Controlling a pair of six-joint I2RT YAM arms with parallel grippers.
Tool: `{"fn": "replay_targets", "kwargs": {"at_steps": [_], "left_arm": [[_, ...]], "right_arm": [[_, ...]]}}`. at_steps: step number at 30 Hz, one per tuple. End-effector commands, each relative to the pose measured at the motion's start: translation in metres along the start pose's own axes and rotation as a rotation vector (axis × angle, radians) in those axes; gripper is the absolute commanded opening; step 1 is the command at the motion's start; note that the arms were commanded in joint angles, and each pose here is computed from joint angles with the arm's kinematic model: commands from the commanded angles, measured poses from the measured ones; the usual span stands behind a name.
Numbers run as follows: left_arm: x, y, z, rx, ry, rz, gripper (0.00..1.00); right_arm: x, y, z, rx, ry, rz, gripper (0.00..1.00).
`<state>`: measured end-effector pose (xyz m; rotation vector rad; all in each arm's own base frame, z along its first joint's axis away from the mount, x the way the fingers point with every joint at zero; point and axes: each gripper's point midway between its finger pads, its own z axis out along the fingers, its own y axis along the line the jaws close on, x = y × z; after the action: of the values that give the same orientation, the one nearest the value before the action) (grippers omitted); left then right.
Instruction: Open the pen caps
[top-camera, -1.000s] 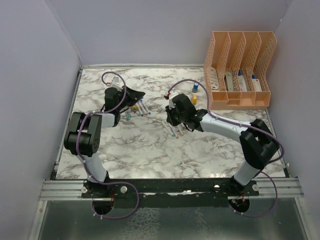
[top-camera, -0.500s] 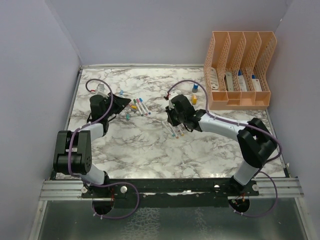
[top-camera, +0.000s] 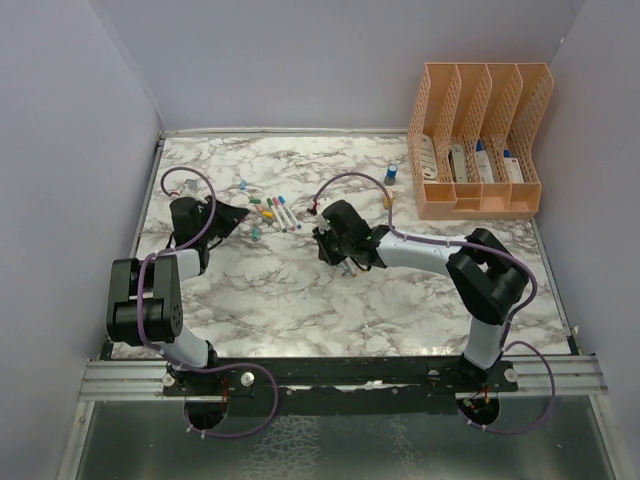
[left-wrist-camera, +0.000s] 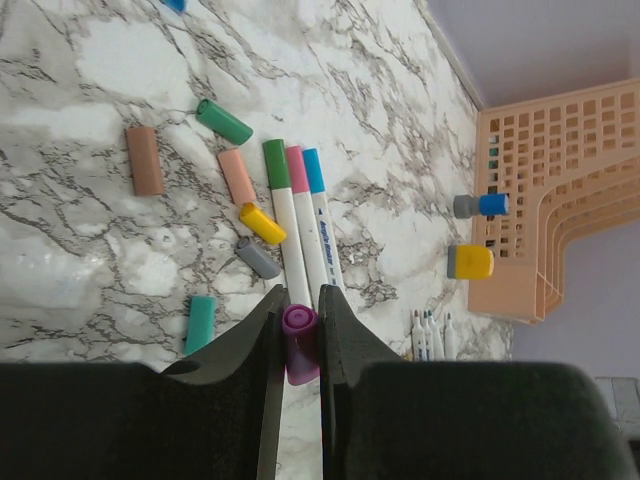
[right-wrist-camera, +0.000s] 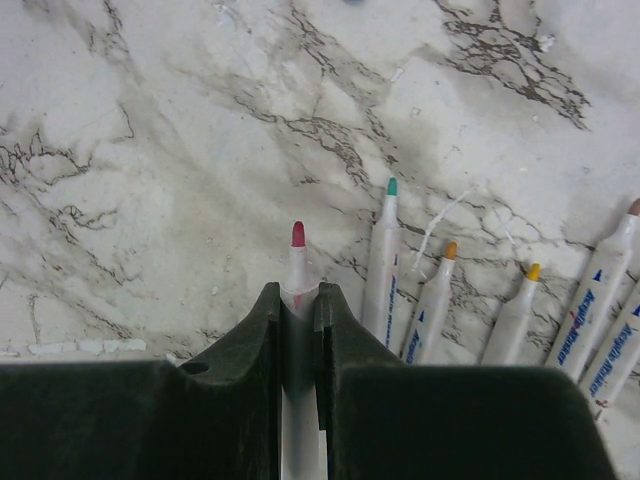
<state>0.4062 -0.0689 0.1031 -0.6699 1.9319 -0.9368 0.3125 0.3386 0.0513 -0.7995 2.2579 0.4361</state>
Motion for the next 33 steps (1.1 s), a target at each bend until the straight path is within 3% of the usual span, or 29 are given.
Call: {"fn": "replay_targets", "kwargs": {"at_steps": [1,9,16,20,25,28,33], "left_arm": [[0.001,0.017,-0.003,-0.03,0.004,-0.002,0.0],[0.006,0.042,-0.002,-0.094,0.008,-0.02,0.0],[0.011,0.059,0.004,-0.137,0.02,-0.032,0.15],[0.012,0.065,0.005,-0.157,0.017,-0.037,0.18],[0.01,0.067,0.007,-0.164,0.009,-0.044,0.31],[0.008,0.066,0.005,-0.163,0.004,-0.044,0.38],[0.003,0.059,-0.001,-0.147,-0.016,-0.039,0.45]], "right_arm": [[-0.013,0.022,0.011,-0.061,-0.032,-0.009,0.01],[-0.004,0.027,0.016,-0.068,-0.012,-0.011,0.05],[-0.005,0.025,0.015,-0.057,-0.008,-0.01,0.26],[-0.013,0.026,0.013,-0.053,-0.021,-0.013,0.3],[-0.044,0.025,0.011,-0.033,-0.086,-0.029,0.4],[-0.063,0.023,0.017,-0.012,-0.112,-0.042,0.41],[-0.086,0.02,0.037,0.021,-0.118,-0.078,0.55]]}}
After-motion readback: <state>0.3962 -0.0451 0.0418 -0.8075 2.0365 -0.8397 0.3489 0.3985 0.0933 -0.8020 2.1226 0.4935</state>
